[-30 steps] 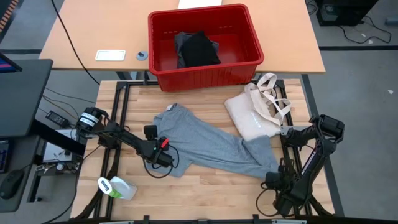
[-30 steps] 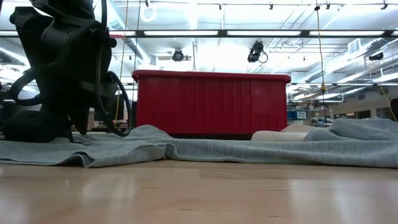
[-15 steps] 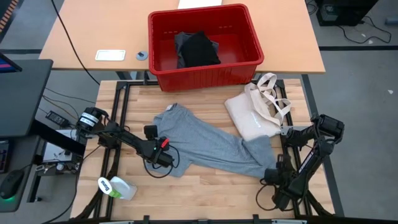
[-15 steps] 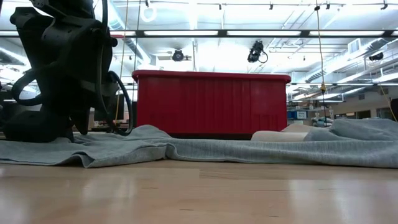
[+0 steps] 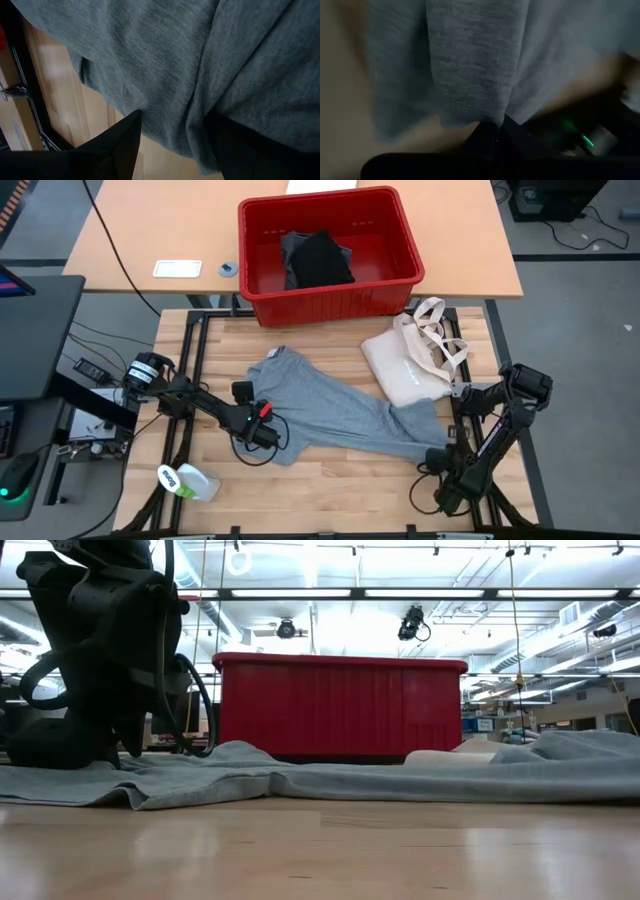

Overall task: Fold Laundry from Bin
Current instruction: Fold the gray shirt

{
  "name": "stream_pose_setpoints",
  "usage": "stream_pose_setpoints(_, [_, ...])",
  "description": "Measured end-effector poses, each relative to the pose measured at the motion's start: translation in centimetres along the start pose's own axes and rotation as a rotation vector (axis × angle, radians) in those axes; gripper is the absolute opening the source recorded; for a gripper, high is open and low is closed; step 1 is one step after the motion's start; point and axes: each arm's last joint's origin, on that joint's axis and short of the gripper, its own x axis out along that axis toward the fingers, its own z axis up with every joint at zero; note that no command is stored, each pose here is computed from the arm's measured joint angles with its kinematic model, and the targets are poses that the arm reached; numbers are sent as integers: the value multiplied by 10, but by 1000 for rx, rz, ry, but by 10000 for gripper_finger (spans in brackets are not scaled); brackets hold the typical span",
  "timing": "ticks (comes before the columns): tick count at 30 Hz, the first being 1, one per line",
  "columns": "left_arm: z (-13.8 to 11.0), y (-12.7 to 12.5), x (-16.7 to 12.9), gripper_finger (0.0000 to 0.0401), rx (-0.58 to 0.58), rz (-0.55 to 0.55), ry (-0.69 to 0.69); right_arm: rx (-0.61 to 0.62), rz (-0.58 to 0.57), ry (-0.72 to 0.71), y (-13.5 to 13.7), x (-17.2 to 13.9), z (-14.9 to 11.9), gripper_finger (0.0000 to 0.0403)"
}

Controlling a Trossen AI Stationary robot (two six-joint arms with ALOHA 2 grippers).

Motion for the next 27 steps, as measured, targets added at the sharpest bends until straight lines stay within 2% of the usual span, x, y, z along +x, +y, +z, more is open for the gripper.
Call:
stream_pose_setpoints(4, [0, 0, 0, 230, -1, 0, -1, 17, -92, 48, -8, -27, -7, 9])
stream_pose_setpoints(6, [0, 0, 0, 230, -1, 0, -1, 22, -91, 48, -8, -42, -10, 8])
stream_pose_setpoints(8, [0, 0, 0, 230, -1, 0, -1, 18, -36, 60, -4, -52, -12, 14])
stream_pose_setpoints(11, [0, 0, 0, 230, -1, 0, -1, 17, 109, 65, 8, -61, -11, 26])
stream_pose_setpoints(15, [0, 0, 0, 230, -1, 0, 0, 27, 237, 4, 22, -62, -10, 33])
stream_pose_setpoints(19, [0, 0, 0, 230, -1, 0, 0, 76, 198, 1, 20, -59, -10, 50])
stream_pose_setpoints(27, [0, 0, 0, 230, -1, 0, -1, 114, 74, 141, 6, -58, -16, 139])
